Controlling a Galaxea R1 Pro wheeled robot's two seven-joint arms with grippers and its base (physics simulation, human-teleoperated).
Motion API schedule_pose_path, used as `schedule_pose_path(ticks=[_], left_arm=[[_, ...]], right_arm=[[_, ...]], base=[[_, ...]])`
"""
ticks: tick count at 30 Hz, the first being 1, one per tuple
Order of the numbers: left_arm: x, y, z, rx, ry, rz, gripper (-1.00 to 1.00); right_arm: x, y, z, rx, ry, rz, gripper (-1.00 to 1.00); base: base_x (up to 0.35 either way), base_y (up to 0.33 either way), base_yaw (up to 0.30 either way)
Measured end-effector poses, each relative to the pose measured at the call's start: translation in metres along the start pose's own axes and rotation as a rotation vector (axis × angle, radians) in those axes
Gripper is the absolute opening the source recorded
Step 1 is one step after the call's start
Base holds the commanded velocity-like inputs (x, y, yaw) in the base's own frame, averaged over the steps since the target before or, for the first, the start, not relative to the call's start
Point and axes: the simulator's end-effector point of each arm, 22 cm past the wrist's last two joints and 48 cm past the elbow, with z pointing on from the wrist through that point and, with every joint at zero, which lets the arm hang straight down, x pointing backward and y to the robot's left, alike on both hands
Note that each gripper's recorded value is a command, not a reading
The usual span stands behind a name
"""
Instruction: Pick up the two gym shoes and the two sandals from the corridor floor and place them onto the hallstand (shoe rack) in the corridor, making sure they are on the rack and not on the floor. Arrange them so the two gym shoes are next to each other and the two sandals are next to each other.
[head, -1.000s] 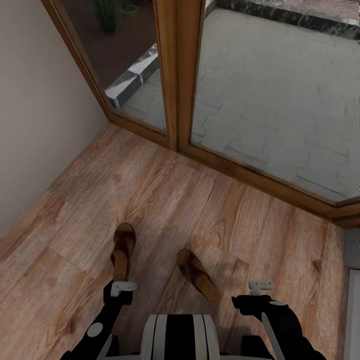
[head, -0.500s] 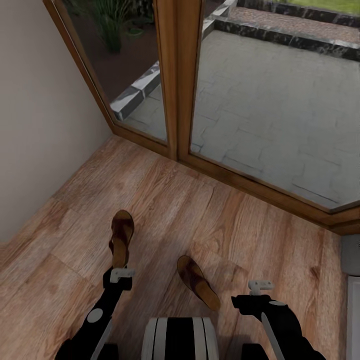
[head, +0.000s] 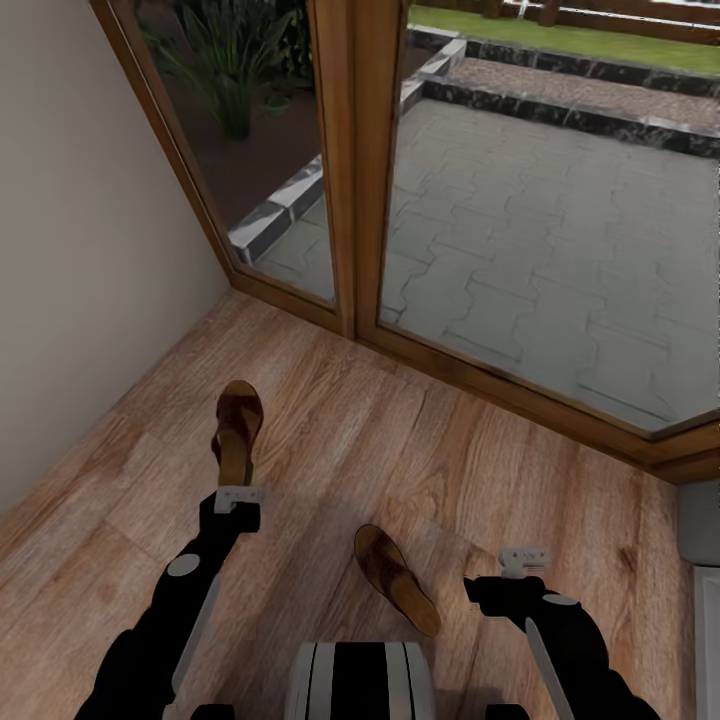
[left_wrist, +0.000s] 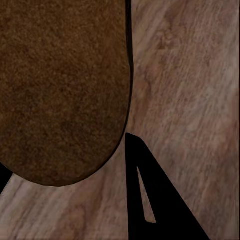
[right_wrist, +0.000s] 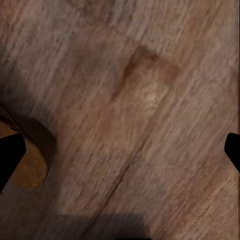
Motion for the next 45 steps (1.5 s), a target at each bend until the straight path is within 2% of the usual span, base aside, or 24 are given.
schedule_pose_path(ticks=[3,11,18,32,45], left_arm=[[-0.023,-0.001,-0.007,-0.001,-0.024,-0.006,-1.00],[-0.045,-0.004,-0.020,0.001,-0.020,-0.017,-1.00],[-0.049,-0.004,-0.030,0.002,0.022,-0.019,-1.00],[-0.079,-0.002,-0.046,-0.001,-0.029,-0.019,-1.00],[-0.094,-0.002,-0.055,-0.001,-0.058,-0.019,-1.00]], right_arm=[[-0.006,0.001,-0.005,-0.001,-0.018,0.001,1.00],[-0.018,0.003,-0.017,-0.005,-0.051,0.002,1.00],[-0.025,0.004,-0.027,-0.007,-0.075,0.004,1.00],[-0.043,0.003,-0.047,-0.006,-0.131,0.003,1.00],[-0.053,0.003,-0.058,-0.006,-0.160,0.003,1.00]], base=[[0.000,0.000,0.000],[0.000,0.000,0.000],[0.000,0.000,0.000],[0.000,0.000,0.009],[0.000,0.000,0.144]])
